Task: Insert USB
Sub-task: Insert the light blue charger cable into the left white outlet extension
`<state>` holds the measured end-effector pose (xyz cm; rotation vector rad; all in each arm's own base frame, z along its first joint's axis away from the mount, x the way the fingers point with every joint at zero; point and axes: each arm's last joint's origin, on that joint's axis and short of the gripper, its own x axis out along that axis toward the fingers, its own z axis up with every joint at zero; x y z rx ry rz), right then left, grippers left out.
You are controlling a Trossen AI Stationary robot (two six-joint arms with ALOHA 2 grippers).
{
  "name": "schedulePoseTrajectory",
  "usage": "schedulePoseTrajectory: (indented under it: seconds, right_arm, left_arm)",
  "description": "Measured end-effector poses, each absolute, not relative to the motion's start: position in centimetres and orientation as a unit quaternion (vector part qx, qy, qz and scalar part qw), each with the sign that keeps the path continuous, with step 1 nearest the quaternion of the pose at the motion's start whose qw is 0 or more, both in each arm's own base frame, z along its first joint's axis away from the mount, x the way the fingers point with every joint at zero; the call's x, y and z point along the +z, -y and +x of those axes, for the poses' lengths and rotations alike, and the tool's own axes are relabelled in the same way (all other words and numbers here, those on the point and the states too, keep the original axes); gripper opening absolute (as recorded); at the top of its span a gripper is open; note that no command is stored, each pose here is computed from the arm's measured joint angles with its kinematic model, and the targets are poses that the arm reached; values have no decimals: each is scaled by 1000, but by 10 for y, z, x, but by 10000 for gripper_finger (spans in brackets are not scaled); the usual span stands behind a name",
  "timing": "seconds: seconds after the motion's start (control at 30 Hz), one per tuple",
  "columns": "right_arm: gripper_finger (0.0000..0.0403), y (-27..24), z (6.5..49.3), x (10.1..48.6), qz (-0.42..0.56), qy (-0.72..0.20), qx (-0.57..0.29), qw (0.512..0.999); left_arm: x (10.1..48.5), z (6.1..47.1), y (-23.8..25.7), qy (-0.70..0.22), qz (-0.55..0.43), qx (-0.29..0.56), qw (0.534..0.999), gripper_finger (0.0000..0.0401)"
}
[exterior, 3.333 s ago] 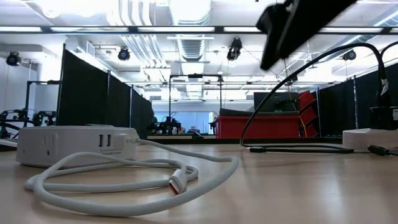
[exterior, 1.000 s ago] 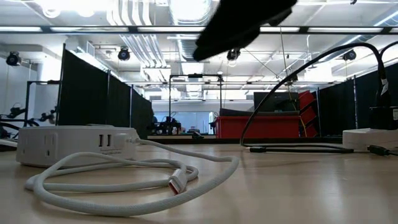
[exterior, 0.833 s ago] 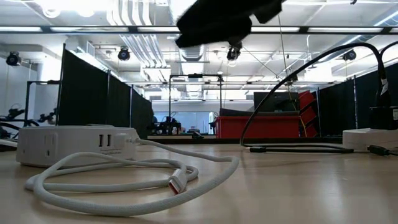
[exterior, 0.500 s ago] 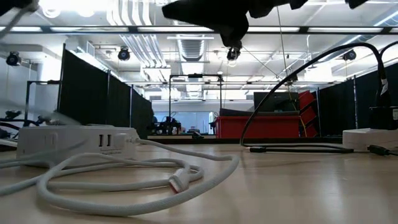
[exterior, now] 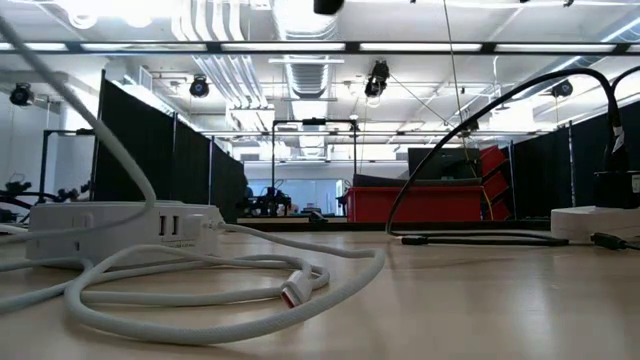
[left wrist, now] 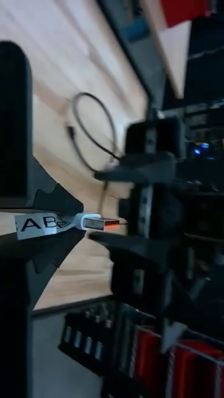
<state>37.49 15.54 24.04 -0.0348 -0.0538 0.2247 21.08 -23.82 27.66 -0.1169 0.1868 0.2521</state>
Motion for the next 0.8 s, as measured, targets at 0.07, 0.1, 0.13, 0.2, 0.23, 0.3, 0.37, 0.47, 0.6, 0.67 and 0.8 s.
schedulePoseTrajectory:
  seconds: [0.07,0.1,0.13,0.2,0.23,0.3,0.37,0.47,0.6,0.67,0.8]
  right_arm:
    - [182,-158,380,242,-23,37,114,992]
    - [180,-160,383,241,-27,34,115,992]
    - [178,-162,387,238,-28,33,116,992]
    - [173,-166,395,233,-31,28,117,992]
    - [170,-167,399,232,-32,29,116,992]
    - [165,-169,404,232,-32,32,116,992]
    - [161,-170,405,236,-34,41,114,992]
    - [153,-169,405,238,-34,43,114,992]
    - [141,-170,406,243,-33,51,113,992]
    - [133,-170,406,246,-37,56,112,991]
    - [113,-172,406,250,-47,63,111,991]
  left_arm:
    - [282,214,238,-80,-55,123,988,16]
    - [283,216,238,-75,-55,123,988,16]
    - [285,217,237,-72,-51,123,988,16]
    - [286,219,236,-71,-49,121,989,16]
    - [286,220,236,-71,-49,123,989,16]
    - [286,221,235,-70,-50,124,989,16]
    - [286,221,235,-69,-52,124,989,16]
    - [287,220,236,-68,-54,122,989,16]
    - [287,220,236,-68,-54,120,989,16]
    - [286,220,236,-69,-53,120,989,16]
    - [286,218,237,-70,-51,118,989,16]
